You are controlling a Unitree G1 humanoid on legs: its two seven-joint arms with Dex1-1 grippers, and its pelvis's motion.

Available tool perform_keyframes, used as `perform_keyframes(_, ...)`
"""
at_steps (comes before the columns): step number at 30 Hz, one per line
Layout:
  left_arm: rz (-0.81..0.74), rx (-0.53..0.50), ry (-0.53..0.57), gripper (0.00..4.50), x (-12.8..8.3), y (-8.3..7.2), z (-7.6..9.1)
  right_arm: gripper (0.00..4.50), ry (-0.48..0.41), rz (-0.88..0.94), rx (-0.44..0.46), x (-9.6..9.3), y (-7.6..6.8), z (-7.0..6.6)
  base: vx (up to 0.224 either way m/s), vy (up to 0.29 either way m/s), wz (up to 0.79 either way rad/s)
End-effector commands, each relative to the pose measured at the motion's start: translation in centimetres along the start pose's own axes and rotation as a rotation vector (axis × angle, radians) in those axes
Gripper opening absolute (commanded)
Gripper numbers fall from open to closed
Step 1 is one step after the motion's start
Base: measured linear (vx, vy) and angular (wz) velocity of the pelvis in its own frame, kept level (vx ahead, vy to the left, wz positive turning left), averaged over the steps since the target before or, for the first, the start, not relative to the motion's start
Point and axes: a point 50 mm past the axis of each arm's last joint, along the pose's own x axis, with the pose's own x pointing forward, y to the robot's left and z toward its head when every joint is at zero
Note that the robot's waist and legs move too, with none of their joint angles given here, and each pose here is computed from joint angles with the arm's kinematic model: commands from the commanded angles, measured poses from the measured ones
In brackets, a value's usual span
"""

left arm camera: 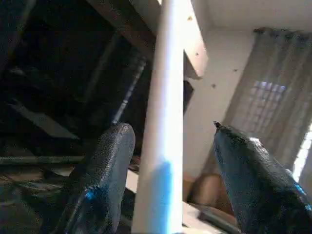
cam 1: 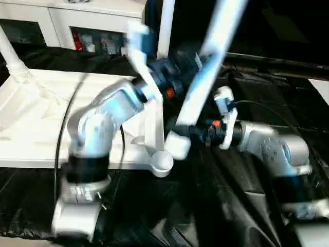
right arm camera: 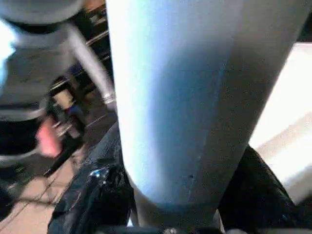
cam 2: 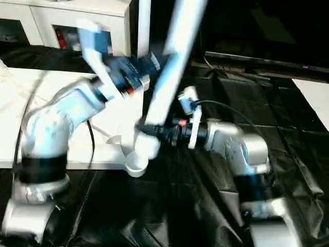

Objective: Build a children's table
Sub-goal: Pick table leg, then move to table

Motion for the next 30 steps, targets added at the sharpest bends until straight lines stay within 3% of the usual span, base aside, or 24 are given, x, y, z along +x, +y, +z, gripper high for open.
perform_keyframes(1,0.037,0.031,0.023,2.99,-0.7,0.4,0.0,1.90,-0.054,-0.063,-0.053,-0.8,-0.1,0.9,0.000,0.000,0.00)
perform_keyframes(2,0.137,0.193,0.146,2.99,-2.0,1.4,-0.9,1.90,-0.111,-0.139,-0.104,-1.3,-0.4,0.8,0.000,0.000,0.00)
perform_keyframes(3,0.175,0.248,0.230,2.99,-3.5,1.9,-1.7,1.90,-0.111,-0.185,-0.109,-1.8,-0.5,0.4,0.000,0.000,0.00)
perform_keyframes(4,0.180,0.255,0.244,2.99,-3.8,2.0,-1.9,1.90,-0.110,-0.193,-0.110,-1.9,-0.5,0.3,0.000,0.000,0.00)
perform_keyframes(5,0.262,0.324,0.349,2.99,-6.4,2.6,-3.3,1.90,-0.103,-0.298,-0.156,-2.7,-0.6,-0.5,0.000,0.000,0.00)
perform_keyframes(8,0.345,0.370,0.351,2.99,-8.2,3.1,-3.9,1.90,-0.118,-0.383,-0.229,-3.0,-0.3,-0.9,0.000,0.000,0.00)
perform_keyframes(12,0.573,0.544,0.399,2.99,-12.2,3.6,-5.9,1.90,-0.031,-0.570,-0.259,-3.8,0.3,-3.1,0.000,0.000,0.00)
perform_keyframes(16,0.710,0.548,0.365,2.99,-14.1,3.3,-6.7,1.90,-0.039,-0.679,-0.268,-4.2,0.6,-4.3,0.000,0.000,0.00)
perform_keyframes(19,0.812,0.557,0.325,2.99,-16.0,2.2,-7.4,1.90,-0.030,-0.748,-0.287,-4.7,1.2,-6.1,0.000,0.000,0.00)
perform_keyframes(27,0.880,0.568,0.309,2.99,-17.0,1.7,-7.8,1.90,-0.184,-0.927,-0.411,-5.1,0.9,-4.9,-0.002,0.082,-0.04)
perform_keyframes(30,0.892,0.590,0.300,2.99,-17.0,1.7,-7.8,1.90,-0.248,-0.876,-0.378,-4.9,1.1,-4.9,-0.012,0.234,0.07)
